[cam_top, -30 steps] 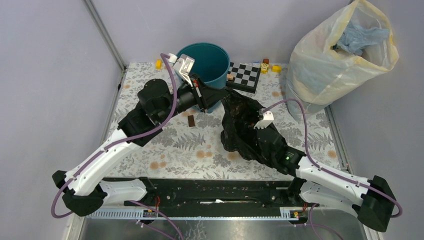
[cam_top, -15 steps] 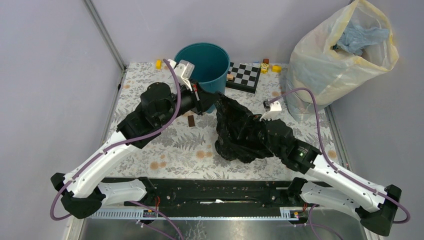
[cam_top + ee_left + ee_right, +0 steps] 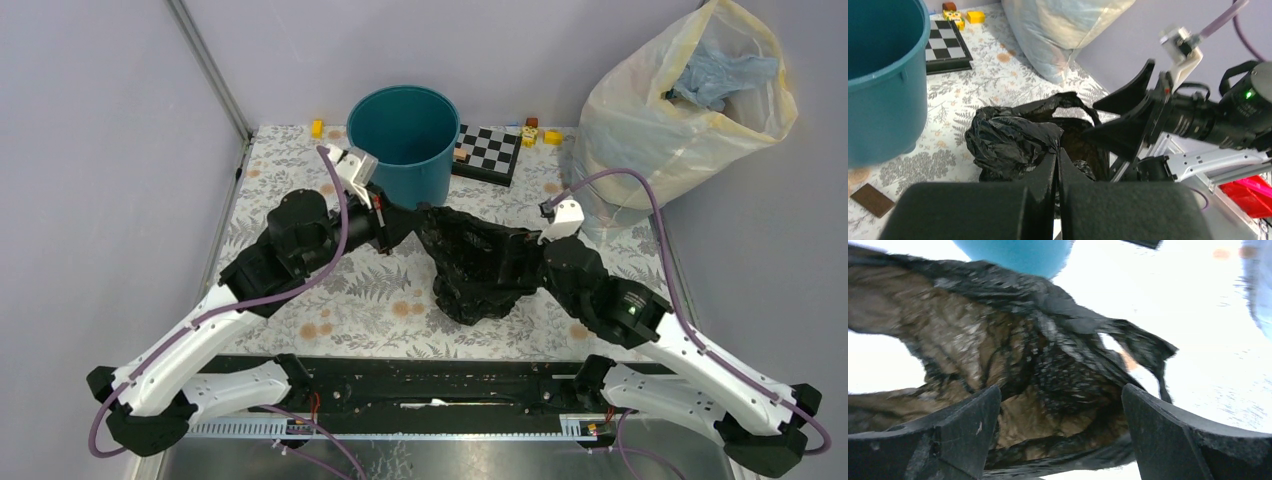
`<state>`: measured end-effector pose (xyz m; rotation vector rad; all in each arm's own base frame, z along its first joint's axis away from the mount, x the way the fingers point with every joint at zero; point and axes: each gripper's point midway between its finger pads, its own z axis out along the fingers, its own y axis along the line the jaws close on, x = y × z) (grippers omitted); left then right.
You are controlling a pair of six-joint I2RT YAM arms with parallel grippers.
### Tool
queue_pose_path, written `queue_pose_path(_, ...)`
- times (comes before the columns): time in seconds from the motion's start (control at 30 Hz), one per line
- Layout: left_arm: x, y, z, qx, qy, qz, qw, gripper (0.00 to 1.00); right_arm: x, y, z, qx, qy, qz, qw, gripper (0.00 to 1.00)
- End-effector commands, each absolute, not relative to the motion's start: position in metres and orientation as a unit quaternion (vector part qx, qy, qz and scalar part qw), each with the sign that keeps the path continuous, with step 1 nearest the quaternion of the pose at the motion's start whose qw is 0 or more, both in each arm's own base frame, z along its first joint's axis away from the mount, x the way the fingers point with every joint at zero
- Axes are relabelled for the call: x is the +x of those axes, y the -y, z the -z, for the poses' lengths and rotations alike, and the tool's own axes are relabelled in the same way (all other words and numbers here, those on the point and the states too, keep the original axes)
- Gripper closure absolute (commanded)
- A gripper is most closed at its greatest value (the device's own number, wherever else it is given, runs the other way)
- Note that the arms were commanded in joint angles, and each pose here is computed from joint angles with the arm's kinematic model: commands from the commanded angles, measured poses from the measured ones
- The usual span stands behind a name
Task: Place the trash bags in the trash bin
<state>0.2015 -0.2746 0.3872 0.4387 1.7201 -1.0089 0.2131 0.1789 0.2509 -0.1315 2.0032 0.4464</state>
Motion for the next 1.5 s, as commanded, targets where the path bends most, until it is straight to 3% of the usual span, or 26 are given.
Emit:
queue_pose_path(0.0,0.187,0.263,-0.384,0.207,-0.705,0.423,0.531,1.00,0.219,-0.131,-0.253,0.003,-0.836,-0.090,0.542,0.02)
queue_pose_path(0.43,0.107,0.249,-0.362,0.320,-0.665,0.496,0.457,1.00,0.226,-0.137,-0.225,0.018,-0.855,-0.058,0.515,0.06)
queue_pose_path(0.6,0.105,0.236,-0.348,0.315,-0.691,0.472,0.449,1.00,0.223,-0.124,-0.223,0.045,-0.848,-0.052,0.525,0.15)
queue_pose_path(0.83,0.113,0.226,-0.335,0.292,-0.719,0.440,0.452,1.00,0.220,-0.134,-0.219,0.023,-0.855,-0.072,0.513,0.43)
queue_pose_path(1.0,0.135,0.216,-0.330,0.248,-0.747,0.396,0.473,1.00,0.215,-0.141,-0.219,0.001,-0.865,-0.081,0.496,0.46)
queue_pose_path(1.1,0.148,0.204,-0.331,0.214,-0.758,0.365,0.496,1.00,0.215,-0.130,-0.214,0.000,-0.873,-0.041,0.486,0.40)
queue_pose_path(1.2,0.151,0.194,-0.333,0.199,-0.757,0.353,0.512,1.00,0.216,-0.116,-0.204,0.008,-0.879,0.009,0.476,0.41)
queue_pose_path(1.27,0.152,0.189,-0.335,0.187,-0.756,0.348,0.522,1.00,0.216,-0.114,-0.198,0.007,-0.882,0.023,0.470,0.50)
queue_pose_path(1.4,0.159,0.180,-0.328,0.165,-0.763,0.328,0.532,1.00,0.219,-0.119,-0.212,0.012,-0.875,0.001,0.484,0.89)
queue_pose_path(1.47,0.161,0.183,-0.321,0.163,-0.769,0.326,0.526,1.00,0.222,-0.118,-0.229,0.017,-0.863,-0.006,0.504,1.00)
